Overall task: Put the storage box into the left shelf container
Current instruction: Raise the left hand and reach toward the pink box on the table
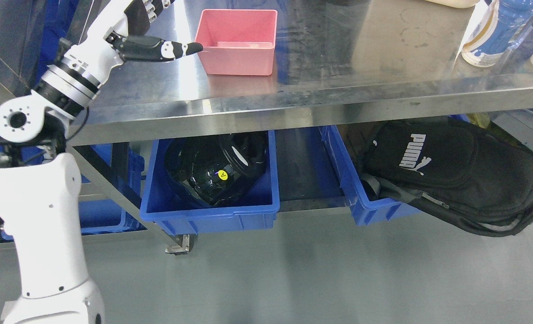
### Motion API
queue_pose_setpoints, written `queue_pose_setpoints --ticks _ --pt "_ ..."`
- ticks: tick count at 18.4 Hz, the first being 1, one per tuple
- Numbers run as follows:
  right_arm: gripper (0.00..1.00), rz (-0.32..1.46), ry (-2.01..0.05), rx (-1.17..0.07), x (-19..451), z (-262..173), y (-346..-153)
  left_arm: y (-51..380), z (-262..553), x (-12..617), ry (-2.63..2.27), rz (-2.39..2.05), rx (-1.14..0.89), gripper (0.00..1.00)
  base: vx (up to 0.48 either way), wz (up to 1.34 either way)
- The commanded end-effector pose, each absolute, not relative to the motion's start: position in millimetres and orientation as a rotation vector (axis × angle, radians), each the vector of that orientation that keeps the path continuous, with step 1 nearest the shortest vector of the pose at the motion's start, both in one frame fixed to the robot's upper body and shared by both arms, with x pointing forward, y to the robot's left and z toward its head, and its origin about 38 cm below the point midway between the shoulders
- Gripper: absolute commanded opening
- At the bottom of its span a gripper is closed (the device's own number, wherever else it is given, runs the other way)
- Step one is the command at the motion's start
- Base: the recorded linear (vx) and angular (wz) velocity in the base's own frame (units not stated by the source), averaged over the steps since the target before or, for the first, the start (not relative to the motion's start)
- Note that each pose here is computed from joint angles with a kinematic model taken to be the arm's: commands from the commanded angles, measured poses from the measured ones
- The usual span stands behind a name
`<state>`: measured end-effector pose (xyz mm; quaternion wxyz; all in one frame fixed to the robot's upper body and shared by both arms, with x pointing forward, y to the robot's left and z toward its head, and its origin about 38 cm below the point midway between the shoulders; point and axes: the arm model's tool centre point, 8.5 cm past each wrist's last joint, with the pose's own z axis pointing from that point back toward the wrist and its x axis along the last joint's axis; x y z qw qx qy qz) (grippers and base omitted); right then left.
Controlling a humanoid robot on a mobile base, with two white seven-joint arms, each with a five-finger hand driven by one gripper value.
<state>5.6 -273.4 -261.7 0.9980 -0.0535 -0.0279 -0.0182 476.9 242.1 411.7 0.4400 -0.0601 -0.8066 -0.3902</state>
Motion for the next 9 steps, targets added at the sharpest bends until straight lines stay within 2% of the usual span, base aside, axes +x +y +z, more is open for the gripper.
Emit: queue_pose_setpoints --ticks 1,3,6,9 --pt "0.99 -0.035 -0.093 -0.124 24 -260 -284.8 257 463 472 -1.794 -1.316 0.139 0.95 0.0 0.0" --pt "0.99 -0.035 -0.093 -0.124 24 -260 -284.8 224 444 476 -1.666 -1.475 0.088 0.95 0.0 0.0" --pt "0.99 -0.035 -0.093 -0.124 24 -260 -284.8 203 400 497 -1.489 -1.505 0.101 0.96 0.0 0.0" --pt "0.99 -0.035 -0.093 -0.124 24 -260 -284.8 201 372 510 -1.35 -1.53 0.138 0.96 0.0 0.0"
